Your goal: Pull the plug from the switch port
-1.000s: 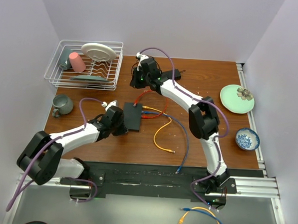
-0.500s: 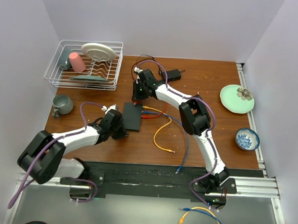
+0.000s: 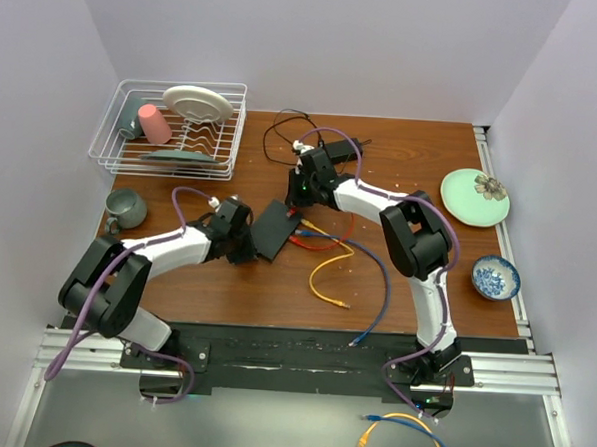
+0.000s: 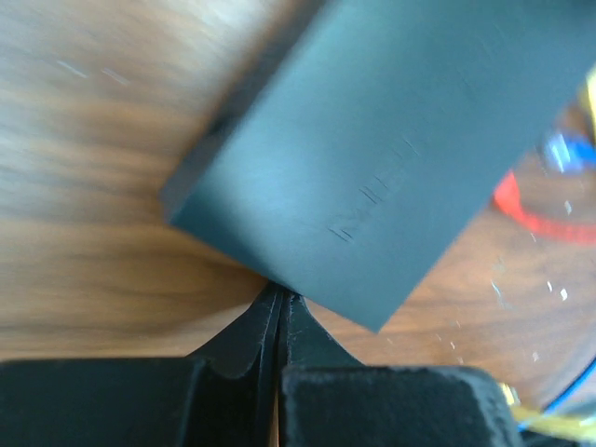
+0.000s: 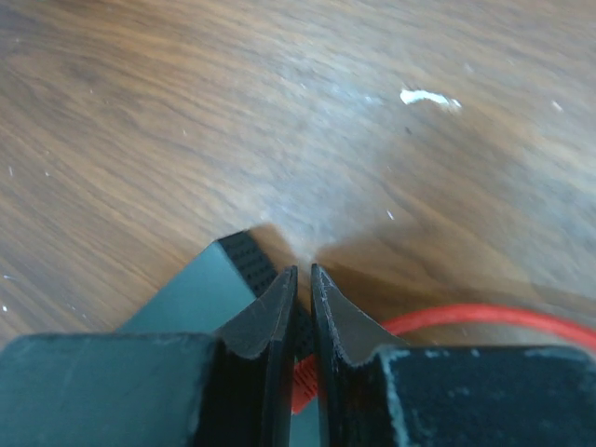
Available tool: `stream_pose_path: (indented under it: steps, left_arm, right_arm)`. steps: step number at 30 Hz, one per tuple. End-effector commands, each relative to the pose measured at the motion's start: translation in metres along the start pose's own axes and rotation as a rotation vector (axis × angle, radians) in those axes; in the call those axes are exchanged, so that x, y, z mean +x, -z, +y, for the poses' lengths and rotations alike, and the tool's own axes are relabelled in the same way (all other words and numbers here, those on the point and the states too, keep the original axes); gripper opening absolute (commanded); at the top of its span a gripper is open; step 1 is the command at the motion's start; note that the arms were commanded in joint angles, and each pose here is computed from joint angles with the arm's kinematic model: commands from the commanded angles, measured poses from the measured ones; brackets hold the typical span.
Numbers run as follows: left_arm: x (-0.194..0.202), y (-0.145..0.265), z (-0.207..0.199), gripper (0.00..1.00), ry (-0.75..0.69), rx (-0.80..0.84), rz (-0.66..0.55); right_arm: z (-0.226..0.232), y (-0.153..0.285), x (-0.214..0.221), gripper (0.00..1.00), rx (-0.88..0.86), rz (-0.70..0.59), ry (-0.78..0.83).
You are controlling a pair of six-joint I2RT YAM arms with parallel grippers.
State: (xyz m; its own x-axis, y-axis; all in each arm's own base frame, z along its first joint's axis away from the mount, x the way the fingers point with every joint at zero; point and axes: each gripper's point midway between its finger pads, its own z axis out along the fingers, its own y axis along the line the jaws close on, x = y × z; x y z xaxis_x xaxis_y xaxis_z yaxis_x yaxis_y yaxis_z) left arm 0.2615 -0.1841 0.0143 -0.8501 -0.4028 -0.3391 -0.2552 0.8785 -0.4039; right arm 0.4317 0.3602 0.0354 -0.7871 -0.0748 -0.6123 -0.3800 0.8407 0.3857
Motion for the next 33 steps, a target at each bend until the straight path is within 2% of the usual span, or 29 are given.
stream_pose_path:
  steps: [1,7,13,16,18,20,24,30,33]
  left_arm:
    - [-0.057,-0.003,0.012,0.0,0.016,-0.068,-0.139]
    - [-0.091,-0.001,0.0,0.0,0.018,-0.073,-0.184]
    - [-0.117,0.018,-0.011,0.0,-0.009,-0.084,-0.256]
    - [-0.125,0.029,-0.013,0.0,-0.018,-0.09,-0.288]
    - [-0.129,0.036,-0.015,0.0,-0.022,-0.084,-0.309]
    - [-0.132,0.043,-0.017,0.0,-0.021,-0.075,-0.328]
    - [-0.138,0.054,-0.022,0.0,-0.025,-0.055,-0.358]
    - [-0.144,0.064,-0.035,0.0,-0.034,0.008,-0.385]
    - [-0.143,0.063,-0.045,0.0,-0.042,0.06,-0.377]
  right_arm:
    - [0.03,0.019,0.038,0.15,-0.081,0.082,-0.017]
    - [0.031,0.019,0.035,0.15,-0.08,0.072,-0.028]
    - [0.041,0.02,0.001,0.16,-0.073,0.024,0.002]
    - [0.039,0.026,-0.018,0.24,-0.049,-0.027,0.002]
    - [0.033,0.032,-0.031,0.35,-0.029,-0.067,-0.015]
    - [0.028,0.044,-0.051,0.45,-0.003,-0.133,-0.034]
    - [0.024,0.077,-0.082,0.53,0.042,-0.262,-0.062]
    - [0.03,0.138,-0.113,0.54,0.062,-0.422,-0.119]
    - [0.028,0.16,-0.105,0.53,0.075,-0.443,-0.168]
